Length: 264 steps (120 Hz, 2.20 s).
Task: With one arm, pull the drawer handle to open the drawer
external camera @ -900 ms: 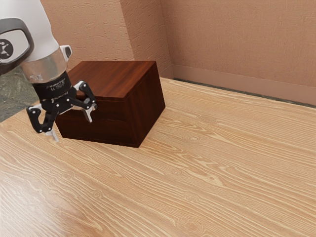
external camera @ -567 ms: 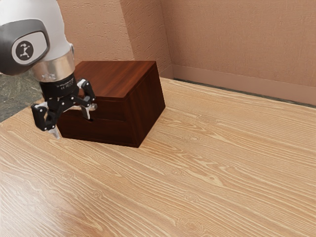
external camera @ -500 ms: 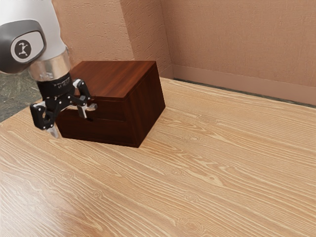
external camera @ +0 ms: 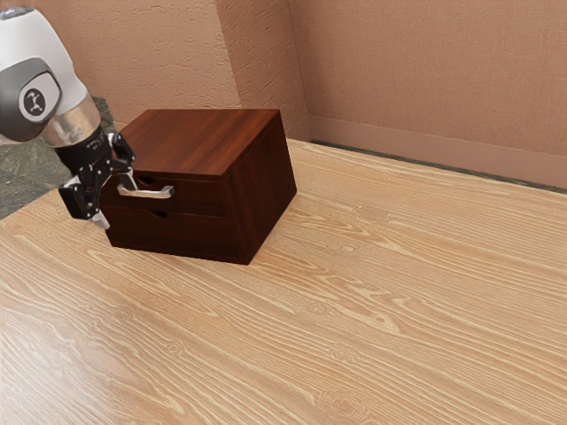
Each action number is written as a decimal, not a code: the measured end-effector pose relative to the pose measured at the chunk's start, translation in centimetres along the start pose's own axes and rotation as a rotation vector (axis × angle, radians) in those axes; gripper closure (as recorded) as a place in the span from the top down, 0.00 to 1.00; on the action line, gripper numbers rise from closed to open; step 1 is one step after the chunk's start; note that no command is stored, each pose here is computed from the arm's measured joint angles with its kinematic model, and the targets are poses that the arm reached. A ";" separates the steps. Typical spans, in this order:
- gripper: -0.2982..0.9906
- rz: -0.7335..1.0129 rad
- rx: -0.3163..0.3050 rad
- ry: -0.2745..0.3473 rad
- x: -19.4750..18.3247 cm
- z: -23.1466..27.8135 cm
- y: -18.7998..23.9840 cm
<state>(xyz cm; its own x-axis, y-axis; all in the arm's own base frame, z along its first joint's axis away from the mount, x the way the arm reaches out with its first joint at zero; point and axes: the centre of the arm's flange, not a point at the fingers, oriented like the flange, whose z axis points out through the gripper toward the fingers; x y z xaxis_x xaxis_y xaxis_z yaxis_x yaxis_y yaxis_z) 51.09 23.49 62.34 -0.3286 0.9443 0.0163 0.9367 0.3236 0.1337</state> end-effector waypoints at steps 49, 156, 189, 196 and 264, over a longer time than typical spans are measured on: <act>0.77 -0.054 -0.058 -0.006 2.3 3.2 3.0; 0.63 -0.089 -0.109 -0.015 3.9 5.3 6.4; 0.51 -0.120 -0.105 -0.009 5.9 6.7 6.7; 0.50 -0.121 -0.109 -0.009 6.1 6.8 6.8; 0.49 -0.106 -0.120 0.012 4.8 6.9 2.8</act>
<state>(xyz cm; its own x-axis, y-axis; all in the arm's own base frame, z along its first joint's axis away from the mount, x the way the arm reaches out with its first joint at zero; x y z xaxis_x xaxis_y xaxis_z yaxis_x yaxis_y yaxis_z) 52.94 29.32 55.99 -0.4266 0.9044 0.0073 0.8758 0.4110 0.2529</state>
